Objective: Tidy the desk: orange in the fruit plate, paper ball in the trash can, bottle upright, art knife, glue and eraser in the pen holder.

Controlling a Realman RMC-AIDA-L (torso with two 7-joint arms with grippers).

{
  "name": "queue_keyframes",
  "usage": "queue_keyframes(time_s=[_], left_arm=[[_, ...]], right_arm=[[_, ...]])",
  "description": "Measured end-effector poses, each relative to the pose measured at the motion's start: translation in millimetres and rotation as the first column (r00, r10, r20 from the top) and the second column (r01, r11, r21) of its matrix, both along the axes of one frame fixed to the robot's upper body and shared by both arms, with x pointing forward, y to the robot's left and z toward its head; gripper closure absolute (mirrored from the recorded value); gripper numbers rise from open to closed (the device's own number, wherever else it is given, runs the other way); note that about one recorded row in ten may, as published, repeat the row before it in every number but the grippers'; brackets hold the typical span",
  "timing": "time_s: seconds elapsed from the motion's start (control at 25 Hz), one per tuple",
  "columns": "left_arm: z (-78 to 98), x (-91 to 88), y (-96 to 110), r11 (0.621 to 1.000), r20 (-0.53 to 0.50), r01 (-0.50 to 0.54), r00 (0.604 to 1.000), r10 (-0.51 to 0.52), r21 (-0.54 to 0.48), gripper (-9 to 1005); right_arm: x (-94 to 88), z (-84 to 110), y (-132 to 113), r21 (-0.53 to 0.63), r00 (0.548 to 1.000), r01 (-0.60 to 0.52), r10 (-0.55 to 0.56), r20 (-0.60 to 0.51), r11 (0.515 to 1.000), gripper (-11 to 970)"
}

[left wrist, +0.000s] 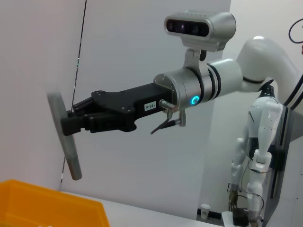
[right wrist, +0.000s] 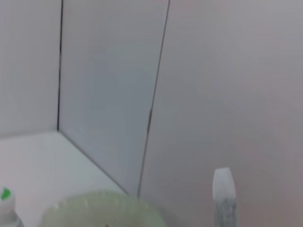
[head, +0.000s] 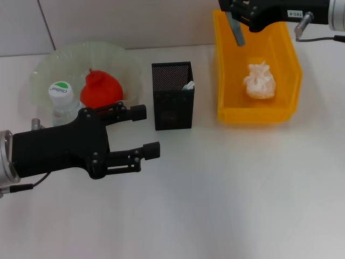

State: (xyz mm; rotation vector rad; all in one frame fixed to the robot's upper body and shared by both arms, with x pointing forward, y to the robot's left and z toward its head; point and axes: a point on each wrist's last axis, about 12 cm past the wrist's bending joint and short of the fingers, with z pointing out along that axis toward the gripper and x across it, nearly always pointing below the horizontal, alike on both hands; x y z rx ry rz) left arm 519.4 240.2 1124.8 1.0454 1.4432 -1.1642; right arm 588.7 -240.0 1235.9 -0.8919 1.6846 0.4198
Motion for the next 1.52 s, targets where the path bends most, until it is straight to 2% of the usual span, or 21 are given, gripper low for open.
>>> queue_keyframes(time_s=[0.12, 0.28, 0.44, 0.6, 1.16, 1.52], left_arm=[[-0.1, -0.2, -0.3, 1.000, 0.001, 0.001, 1.000, -0.001, 0.000, 194], [-0.2, -0.2, -0.8, 1.000, 0.001, 0.003, 1.000, -0.003, 0.000, 194], [-0.4, -0.4, -2.0, 1.000, 0.000, 0.007, 1.000, -0.007, 0.000, 194], [-0.6, -0.4, -2.8, 1.000, 0.006, 0.010, 1.000, -0.010, 0.003, 194], [-5.0, -2.1, -3.3, 1.000, 0.006, 0.007, 1.000, -0.007, -0.007, 194], [-5.3, -2.4, -3.3, 1.000, 0.012, 0.008, 1.000, -0.008, -0.008, 194]], right_arm=[[-3.1, -12.4, -12.4, 0.101, 0.998, -0.034, 0.029, 0.047, 0.994, 826], [-5.5, -22.4, -23.3, 0.171, 0.996, -0.050, 0.037, 0.076, 0.984, 826], [-6.9, -38.5, -36.6, 0.273, 0.996, -0.070, 0.051, 0.074, 0.959, 826], [-4.8, -51.0, -40.1, 0.327, 0.995, -0.097, 0.083, 0.056, 0.940, 826], [13.9, -67.2, -17.7, 0.355, 0.986, -0.145, 0.163, -0.021, 0.924, 826], [26.3, -75.8, -4.1, 0.315, 0.980, -0.149, 0.183, -0.082, 0.937, 826]])
